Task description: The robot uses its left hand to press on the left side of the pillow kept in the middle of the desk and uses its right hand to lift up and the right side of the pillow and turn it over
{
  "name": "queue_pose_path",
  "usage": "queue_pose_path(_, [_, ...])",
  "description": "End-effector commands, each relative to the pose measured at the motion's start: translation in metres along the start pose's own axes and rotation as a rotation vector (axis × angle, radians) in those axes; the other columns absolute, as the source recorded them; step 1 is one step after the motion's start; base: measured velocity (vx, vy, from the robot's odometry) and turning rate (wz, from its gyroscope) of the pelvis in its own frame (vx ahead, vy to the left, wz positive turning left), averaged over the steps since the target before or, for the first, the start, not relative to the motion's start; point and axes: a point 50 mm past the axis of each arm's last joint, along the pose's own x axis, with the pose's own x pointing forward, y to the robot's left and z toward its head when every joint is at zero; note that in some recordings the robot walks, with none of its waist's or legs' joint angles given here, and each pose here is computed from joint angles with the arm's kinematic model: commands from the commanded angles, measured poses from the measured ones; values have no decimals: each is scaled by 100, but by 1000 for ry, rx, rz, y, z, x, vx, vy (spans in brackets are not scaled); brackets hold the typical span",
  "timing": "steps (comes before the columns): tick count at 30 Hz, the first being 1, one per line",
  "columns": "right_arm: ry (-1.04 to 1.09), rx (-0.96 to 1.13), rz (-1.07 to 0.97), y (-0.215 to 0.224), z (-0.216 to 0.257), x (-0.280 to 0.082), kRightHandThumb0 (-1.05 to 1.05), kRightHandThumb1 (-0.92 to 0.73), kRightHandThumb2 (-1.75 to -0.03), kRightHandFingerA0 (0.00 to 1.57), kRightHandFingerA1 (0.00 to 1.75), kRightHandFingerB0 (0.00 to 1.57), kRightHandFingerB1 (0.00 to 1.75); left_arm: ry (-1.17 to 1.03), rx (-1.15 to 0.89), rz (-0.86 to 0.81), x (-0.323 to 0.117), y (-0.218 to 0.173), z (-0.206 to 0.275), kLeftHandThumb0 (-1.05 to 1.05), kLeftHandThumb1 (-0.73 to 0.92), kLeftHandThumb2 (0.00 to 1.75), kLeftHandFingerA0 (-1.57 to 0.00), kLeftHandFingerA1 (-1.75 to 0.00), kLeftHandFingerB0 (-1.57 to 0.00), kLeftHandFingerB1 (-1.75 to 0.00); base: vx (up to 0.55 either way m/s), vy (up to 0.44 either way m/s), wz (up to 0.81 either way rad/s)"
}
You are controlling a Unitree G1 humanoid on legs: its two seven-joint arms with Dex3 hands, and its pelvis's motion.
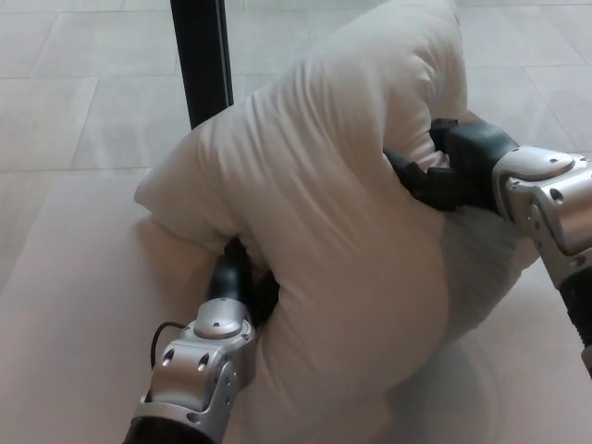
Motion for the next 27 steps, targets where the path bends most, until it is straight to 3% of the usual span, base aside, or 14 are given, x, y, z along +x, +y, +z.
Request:
queue_pose_path(1, [269, 5, 665, 187, -49, 11, -78, -38, -71, 34, 99, 4, 45, 219, -262, -526, -31, -117, -45, -87, 73, 62, -34, -55, 0, -12, 0, 0, 0])
queue_pose_path(2, [274, 7, 668, 190, -48, 10, -36, -10, -78, 62, 98, 0, 52, 218, -258, -543, -32, -118, -45, -96, 66, 101, -38, -64, 0, 0, 0, 0, 0])
queue_pose_path(5, [270, -13, 700, 202, -47, 7, -66, -41, -54, 44, 130, 8, 42, 234, -238, -569, -34, -128, -42, -96, 65, 102, -34, -60, 0, 0, 0, 0, 0])
queue_pose_path(7, [270, -3, 723, 210, -47, 5, -36, -11, -78, 84, 110, 0, 52, 249, -275, -563, -34, -133, -44, -90, 74, 63, -45, -64, 0, -11, 0, 0, 0])
queue_pose_path(10, [257, -3, 748, 219, -46, 2, -36, -15, -80, 93, 114, 0, 52, 266, -278, -557, -35, -141, -44, -99, 61, 100, -49, -73, 0, 0, 0, 0, 0])
queue_pose_path(11, [255, 0, 759, 223, -45, 1, -67, -40, -79, 59, 122, 0, 42, 271, -281, -556, -35, -145, -46, -89, 52, 96, -51, -74, -2, -12, 0, 0, 0])
queue_pose_path(14, [254, 1, 775, 234, -40, -4, -66, -38, -79, 58, 120, 0, 44, 270, -309, -572, -39, -156, -46, -90, 49, 96, -44, -73, 0, -10, 0, 0, 0])
queue_pose_path(15, [265, 13, 805, 239, -40, -6, -64, -45, -54, 70, 157, 6, 41, 278, -324, -601, -40, -160, -45, -100, 55, 97, -40, -74, -1, -4, 0, 0, 0])
queue_pose_path(16, [273, 36, 835, 243, -38, -9, -37, -16, -81, 119, 126, 0, 53, 282, -317, -608, -40, -162, -43, -98, 53, 77, -44, -73, 0, -20, 0, 0, 0])
queue_pose_path(17, [280, 53, 857, 246, -38, -10, -60, -40, -55, 67, 161, 5, 41, 282, -309, -603, -42, -165, -41, -89, 50, 95, -43, -72, -2, -17, 0, 0, 0])
queue_pose_path(21, [310, 64, 846, 249, -44, -11, -59, -40, -54, 63, 165, 9, 43, 285, -282, -615, -41, -168, -43, -91, 49, 94, -49, -76, 0, -11, 0, 0, 0])
queue_pose_path(23, [318, 52, 842, 247, -46, -11, -36, -21, -83, 70, 102, 0, 52, 288, -302, -611, -42, -168, -48, -97, 52, 93, -52, -79, 0, -5, 0, 0, 0])
queue_pose_path(24, [333, 80, 830, 246, -48, -11, -53, -42, -54, 63, 164, 11, 43, 288, -290, -606, -42, -168, -48, -100, 53, 93, -54, -80, -3, -3, 0, 0, 0])
queue_pose_path(27, [341, 76, 816, 247, -52, -12, -52, -42, -55, 67, 155, 14, 43, 289, -275, -604, -43, -169, -51, -94, 51, 93, -36, -72, -7, -15, 0, 0, 0])
